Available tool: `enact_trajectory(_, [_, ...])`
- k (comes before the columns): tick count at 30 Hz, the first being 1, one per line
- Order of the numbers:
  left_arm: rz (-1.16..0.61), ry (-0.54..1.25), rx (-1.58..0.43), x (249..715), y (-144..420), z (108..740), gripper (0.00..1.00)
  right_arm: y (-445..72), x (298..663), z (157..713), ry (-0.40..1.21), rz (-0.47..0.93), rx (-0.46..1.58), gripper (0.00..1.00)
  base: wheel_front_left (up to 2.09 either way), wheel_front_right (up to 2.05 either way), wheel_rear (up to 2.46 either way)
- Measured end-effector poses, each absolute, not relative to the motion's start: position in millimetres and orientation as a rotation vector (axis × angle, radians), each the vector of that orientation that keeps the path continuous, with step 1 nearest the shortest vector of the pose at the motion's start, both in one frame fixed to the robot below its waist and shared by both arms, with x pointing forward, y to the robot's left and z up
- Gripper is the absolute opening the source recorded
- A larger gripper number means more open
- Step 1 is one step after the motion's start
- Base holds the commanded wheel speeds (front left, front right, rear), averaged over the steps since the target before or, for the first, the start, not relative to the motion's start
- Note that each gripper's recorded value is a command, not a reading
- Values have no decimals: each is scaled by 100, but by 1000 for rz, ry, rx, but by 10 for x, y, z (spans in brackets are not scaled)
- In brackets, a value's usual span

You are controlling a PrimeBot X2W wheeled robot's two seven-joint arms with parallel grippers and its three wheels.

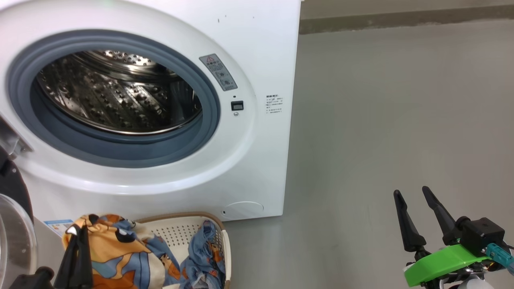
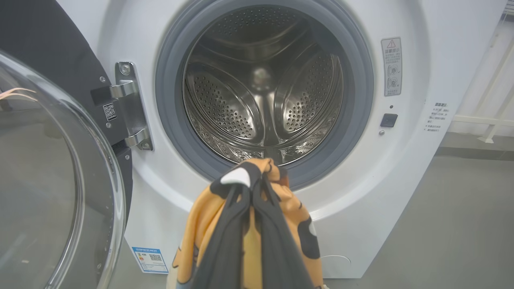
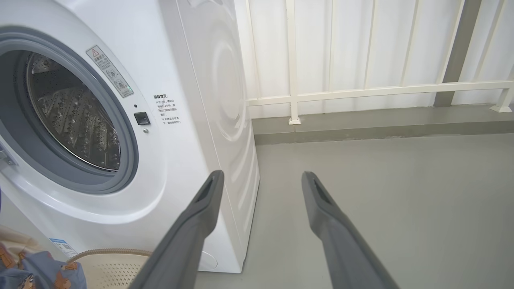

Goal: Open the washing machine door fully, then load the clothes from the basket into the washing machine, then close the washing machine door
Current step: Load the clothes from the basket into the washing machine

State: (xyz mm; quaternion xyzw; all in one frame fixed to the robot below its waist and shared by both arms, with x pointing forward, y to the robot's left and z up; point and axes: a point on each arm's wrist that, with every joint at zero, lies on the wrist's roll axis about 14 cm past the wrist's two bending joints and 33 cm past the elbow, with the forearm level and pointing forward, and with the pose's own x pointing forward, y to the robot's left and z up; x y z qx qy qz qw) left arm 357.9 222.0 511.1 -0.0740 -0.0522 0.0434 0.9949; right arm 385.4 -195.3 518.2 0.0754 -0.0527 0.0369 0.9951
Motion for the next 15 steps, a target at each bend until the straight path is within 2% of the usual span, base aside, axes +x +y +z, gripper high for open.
enact_trajectory(15, [106, -97, -143, 3467, 2241, 5087, 0, -1900, 3853, 5230, -113, 86, 157, 100, 0, 0, 0])
